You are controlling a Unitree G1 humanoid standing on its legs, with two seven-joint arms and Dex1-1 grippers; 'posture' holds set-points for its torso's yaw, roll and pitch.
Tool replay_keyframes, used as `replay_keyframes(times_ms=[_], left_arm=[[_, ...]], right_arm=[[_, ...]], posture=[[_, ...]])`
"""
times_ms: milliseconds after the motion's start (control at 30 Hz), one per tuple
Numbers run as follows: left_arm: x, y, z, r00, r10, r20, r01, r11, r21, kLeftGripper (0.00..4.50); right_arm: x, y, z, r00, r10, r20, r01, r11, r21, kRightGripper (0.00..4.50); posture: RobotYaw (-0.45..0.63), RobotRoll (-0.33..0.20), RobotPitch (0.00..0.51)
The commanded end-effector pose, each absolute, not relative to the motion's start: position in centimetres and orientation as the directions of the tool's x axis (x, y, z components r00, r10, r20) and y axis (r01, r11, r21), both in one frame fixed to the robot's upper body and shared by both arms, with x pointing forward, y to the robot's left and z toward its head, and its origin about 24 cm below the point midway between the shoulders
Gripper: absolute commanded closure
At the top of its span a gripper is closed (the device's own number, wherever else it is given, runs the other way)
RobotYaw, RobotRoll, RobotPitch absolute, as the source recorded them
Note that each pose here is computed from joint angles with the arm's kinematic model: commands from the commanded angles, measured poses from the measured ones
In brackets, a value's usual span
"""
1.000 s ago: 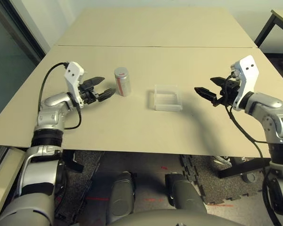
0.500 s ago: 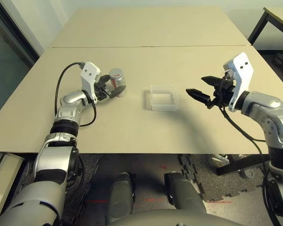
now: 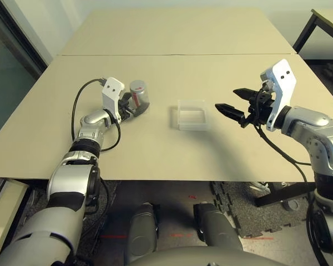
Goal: Pour the medicine from the bottle into the box.
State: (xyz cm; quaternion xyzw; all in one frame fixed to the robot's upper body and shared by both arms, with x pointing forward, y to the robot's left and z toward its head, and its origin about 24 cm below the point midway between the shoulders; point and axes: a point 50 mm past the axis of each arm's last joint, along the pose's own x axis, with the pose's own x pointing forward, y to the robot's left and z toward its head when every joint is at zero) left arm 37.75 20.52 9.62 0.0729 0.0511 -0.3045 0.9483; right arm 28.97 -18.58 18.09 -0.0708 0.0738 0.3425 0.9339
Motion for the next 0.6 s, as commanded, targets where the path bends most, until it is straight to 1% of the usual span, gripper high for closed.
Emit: replay_keyframes(times_ms=[33,67,200,267,433,533,600], left_arm=[[37.9,20.0,9.8,0.789,-0.598,-0.14,0.613,0.779,0.127,1.72],[37.8,19.9,9.8,0.783,-0.606,-0.142,0.622,0.772,0.13,1.86],[37.8,19.6,10.0,0.761,-0.634,-0.14,0.649,0.747,0.144,1.86],[37.9,19.1,10.7,0.735,-0.668,-0.114,0.678,0.722,0.139,1.86],[38.2,16.9,13.4,0.61,-0.791,-0.042,0.787,0.599,0.151,1.86],[38.2,15.9,14.4,0.546,-0.837,-0.033,0.83,0.535,0.159,1.86],[38.2,15.0,15.3,0.489,-0.872,-0.033,0.862,0.478,0.167,1.86]], right_arm=[[28.8,-18.1,18.5,0.743,0.645,-0.18,-0.665,0.741,-0.092,0.0],[28.8,-18.1,18.5,0.743,0.645,-0.179,-0.666,0.74,-0.092,0.0],[28.8,-18.0,18.4,0.741,0.648,-0.179,-0.668,0.739,-0.09,0.0],[28.8,-18.0,18.5,0.739,0.65,-0.178,-0.67,0.737,-0.092,0.0],[29.0,-17.3,19.3,0.72,0.674,-0.166,-0.693,0.712,-0.116,0.0],[29.2,-16.6,19.7,0.699,0.696,-0.162,-0.714,0.687,-0.132,0.0],[29.5,-15.5,20.1,0.675,0.722,-0.153,-0.738,0.659,-0.147,0.0]], posture=[[-0.26,0.0,0.101],[-0.26,0.0,0.101],[-0.26,0.0,0.101],[-0.26,0.0,0.103],[-0.25,0.0,0.098],[-0.24,0.0,0.095],[-0.24,0.0,0.093]])
